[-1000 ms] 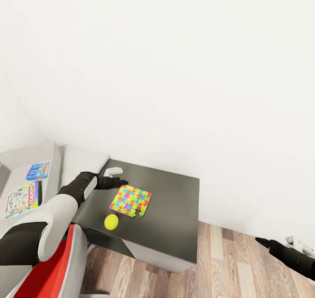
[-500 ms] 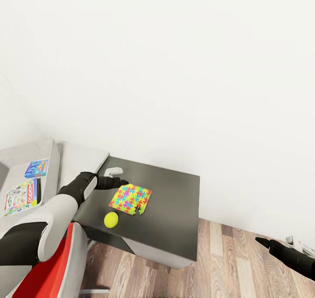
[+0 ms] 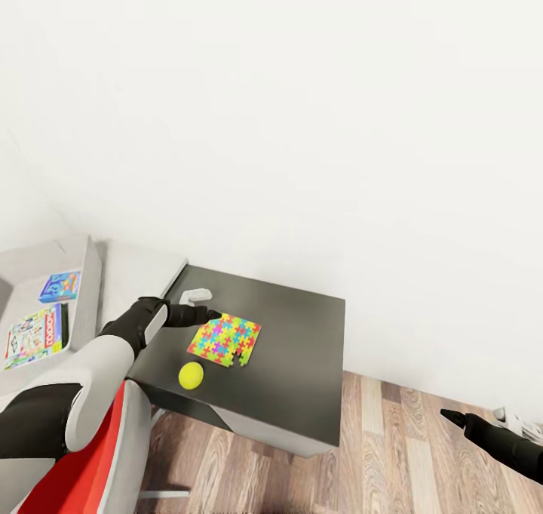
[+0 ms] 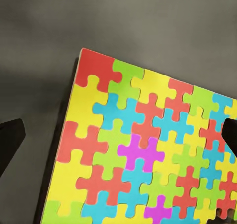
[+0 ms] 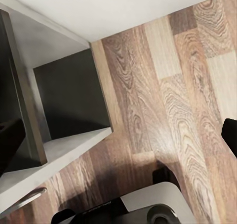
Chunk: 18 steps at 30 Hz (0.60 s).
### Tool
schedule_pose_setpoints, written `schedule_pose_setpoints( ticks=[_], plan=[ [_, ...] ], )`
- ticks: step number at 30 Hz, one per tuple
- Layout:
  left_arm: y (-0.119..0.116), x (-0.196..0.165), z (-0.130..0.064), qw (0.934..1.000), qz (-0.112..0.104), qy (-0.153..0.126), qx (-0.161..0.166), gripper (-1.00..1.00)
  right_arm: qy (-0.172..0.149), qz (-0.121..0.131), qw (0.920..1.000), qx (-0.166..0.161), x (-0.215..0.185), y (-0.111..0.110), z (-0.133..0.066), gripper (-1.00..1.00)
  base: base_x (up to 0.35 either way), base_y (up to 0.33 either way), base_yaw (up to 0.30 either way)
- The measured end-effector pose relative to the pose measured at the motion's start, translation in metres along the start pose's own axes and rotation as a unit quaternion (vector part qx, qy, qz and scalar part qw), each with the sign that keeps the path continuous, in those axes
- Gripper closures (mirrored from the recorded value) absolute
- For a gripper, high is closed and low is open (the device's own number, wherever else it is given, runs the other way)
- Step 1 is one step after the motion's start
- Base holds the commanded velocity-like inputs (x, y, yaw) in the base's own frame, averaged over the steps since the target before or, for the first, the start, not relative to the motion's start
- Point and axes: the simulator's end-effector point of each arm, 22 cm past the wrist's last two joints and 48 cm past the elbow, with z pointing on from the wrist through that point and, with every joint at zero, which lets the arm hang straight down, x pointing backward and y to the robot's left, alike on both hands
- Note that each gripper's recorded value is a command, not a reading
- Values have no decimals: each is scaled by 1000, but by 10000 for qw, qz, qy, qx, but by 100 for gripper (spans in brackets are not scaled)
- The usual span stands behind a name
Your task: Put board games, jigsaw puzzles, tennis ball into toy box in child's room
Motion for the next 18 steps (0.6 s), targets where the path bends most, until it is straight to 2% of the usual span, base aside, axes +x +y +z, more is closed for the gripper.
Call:
schedule_pose_setpoints(
  ticks=[18],
  plan=[
    [7, 14, 14, 9999, -55, 135, -7, -100, 121, 8, 9999, 80, 8, -6, 8, -100, 0, 0, 0]
  ],
)
